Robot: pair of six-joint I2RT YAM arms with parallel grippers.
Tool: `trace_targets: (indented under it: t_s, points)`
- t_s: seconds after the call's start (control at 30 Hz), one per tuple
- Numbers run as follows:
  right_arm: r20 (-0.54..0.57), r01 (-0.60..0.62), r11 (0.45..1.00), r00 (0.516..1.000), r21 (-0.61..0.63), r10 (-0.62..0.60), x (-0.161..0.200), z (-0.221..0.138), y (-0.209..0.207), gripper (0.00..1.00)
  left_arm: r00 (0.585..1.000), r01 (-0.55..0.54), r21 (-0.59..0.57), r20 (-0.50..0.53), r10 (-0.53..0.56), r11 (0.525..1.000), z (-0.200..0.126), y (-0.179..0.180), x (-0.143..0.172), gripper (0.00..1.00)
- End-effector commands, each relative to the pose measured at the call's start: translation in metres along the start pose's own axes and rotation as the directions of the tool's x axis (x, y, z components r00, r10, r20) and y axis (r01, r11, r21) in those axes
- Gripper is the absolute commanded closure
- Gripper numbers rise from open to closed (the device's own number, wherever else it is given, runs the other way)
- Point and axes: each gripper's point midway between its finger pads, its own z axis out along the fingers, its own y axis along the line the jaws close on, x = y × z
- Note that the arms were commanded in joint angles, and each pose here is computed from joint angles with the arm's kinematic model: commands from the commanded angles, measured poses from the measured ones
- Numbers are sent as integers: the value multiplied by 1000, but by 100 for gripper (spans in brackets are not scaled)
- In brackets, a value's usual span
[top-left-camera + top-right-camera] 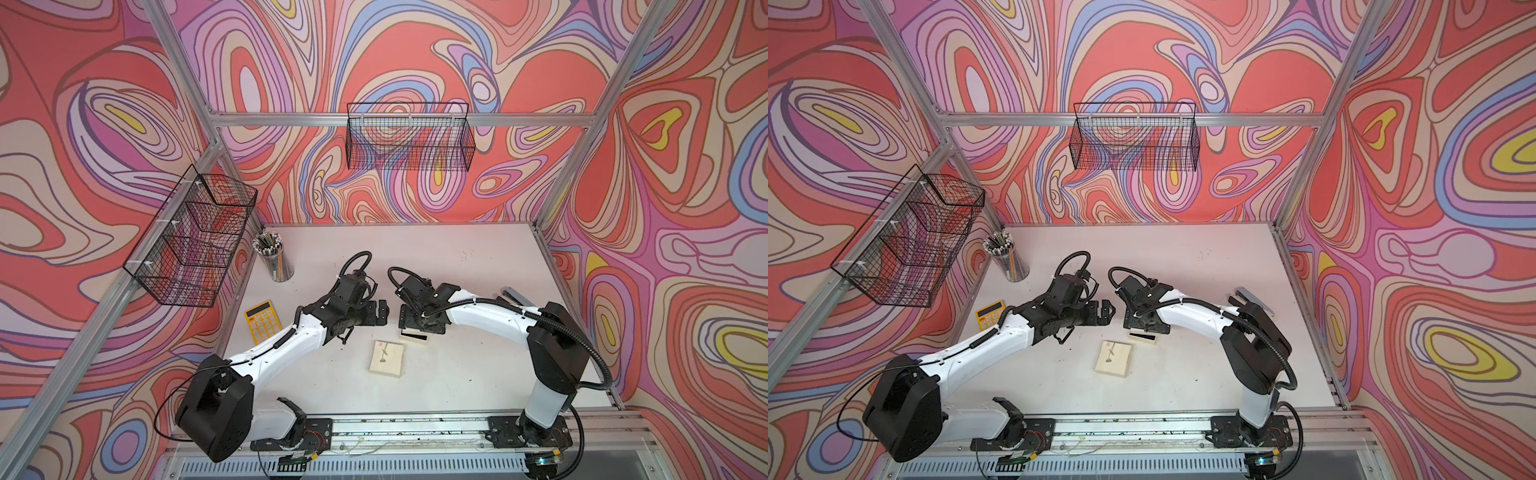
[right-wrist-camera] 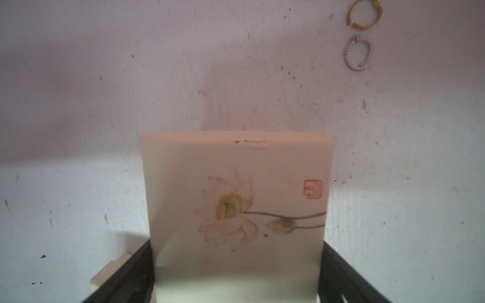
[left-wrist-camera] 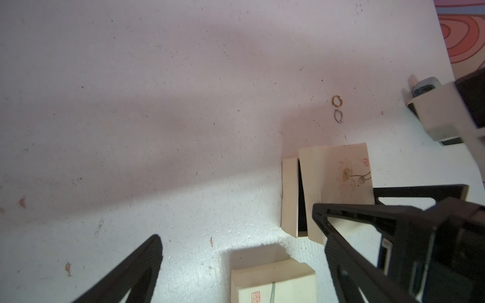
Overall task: Take the rings out of the lift-off lid box
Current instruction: Close the lid on the jewelry box.
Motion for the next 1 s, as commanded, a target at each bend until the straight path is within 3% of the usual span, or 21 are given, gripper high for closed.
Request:
trace_targets:
  t_s: [0.0,0.97]
  points:
    - [-5,-39,999,999,24,39,3,2,-2,17,1000,14,-1,-18,-14,1000,4,4,7,0]
    - [-24,-64,994,998,89,66,13,4,-1,14,1000,0,30,2,0,1000,4,2,6,0]
